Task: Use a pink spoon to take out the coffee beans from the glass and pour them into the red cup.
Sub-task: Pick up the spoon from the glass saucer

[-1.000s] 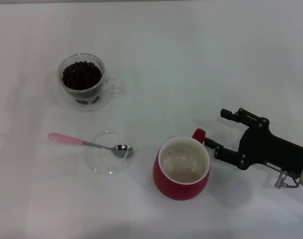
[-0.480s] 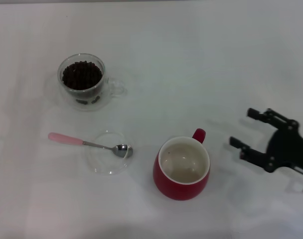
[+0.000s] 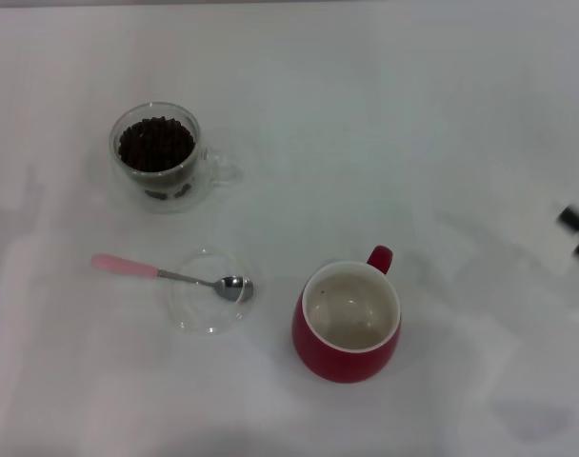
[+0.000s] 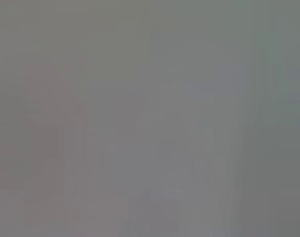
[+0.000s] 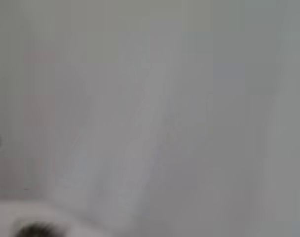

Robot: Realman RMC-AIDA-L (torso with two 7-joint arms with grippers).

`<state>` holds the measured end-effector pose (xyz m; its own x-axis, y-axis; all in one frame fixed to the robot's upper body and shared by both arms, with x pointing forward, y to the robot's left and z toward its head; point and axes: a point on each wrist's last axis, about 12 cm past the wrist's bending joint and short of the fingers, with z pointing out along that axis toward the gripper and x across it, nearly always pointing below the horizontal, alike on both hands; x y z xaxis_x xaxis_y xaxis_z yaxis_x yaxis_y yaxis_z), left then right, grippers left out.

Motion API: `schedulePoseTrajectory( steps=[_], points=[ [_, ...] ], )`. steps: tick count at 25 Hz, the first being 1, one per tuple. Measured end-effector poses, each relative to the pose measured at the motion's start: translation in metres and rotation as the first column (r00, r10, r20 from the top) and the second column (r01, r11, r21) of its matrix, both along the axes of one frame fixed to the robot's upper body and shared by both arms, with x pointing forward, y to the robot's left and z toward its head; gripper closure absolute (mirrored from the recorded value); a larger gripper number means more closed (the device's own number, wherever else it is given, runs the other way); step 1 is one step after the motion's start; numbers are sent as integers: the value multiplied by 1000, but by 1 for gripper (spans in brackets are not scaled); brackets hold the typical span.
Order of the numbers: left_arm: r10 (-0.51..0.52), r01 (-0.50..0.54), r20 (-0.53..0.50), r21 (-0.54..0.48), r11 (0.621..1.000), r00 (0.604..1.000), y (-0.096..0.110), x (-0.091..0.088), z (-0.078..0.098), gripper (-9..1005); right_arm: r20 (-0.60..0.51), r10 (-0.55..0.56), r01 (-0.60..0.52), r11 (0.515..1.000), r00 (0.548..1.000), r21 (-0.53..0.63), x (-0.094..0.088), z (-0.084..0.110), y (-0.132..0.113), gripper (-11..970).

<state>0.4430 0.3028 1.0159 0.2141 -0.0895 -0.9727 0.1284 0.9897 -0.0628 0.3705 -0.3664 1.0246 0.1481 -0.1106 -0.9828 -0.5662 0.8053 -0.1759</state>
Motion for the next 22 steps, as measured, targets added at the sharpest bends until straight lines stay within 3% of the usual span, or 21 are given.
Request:
schedulePoseTrajectory(
  steps=[3, 7, 14, 19, 22],
  points=[
    [-71, 70, -7, -85, 994, 997, -17, -10, -2, 311, 86, -68, 63, 997, 994, 52, 5, 12, -8, 175],
    [-140, 127, -31, -262, 957, 990, -30, -20, -5, 311, 162, -120, 99, 986, 979, 133, 11, 25, -12, 174],
    [-190, 136, -63, -491, 860, 980, -23, -36, -10, 311, 210, -142, 100, 975, 967, 198, 20, 36, -17, 174],
    [-247, 158, -75, -584, 796, 966, -23, -42, -13, 310, 230, -137, 86, 972, 963, 217, 23, 39, -13, 174],
    [-332, 206, -92, -623, 754, 939, -29, -44, -15, 310, 234, -132, 78, 971, 963, 225, 27, 40, -12, 174]
  ],
)
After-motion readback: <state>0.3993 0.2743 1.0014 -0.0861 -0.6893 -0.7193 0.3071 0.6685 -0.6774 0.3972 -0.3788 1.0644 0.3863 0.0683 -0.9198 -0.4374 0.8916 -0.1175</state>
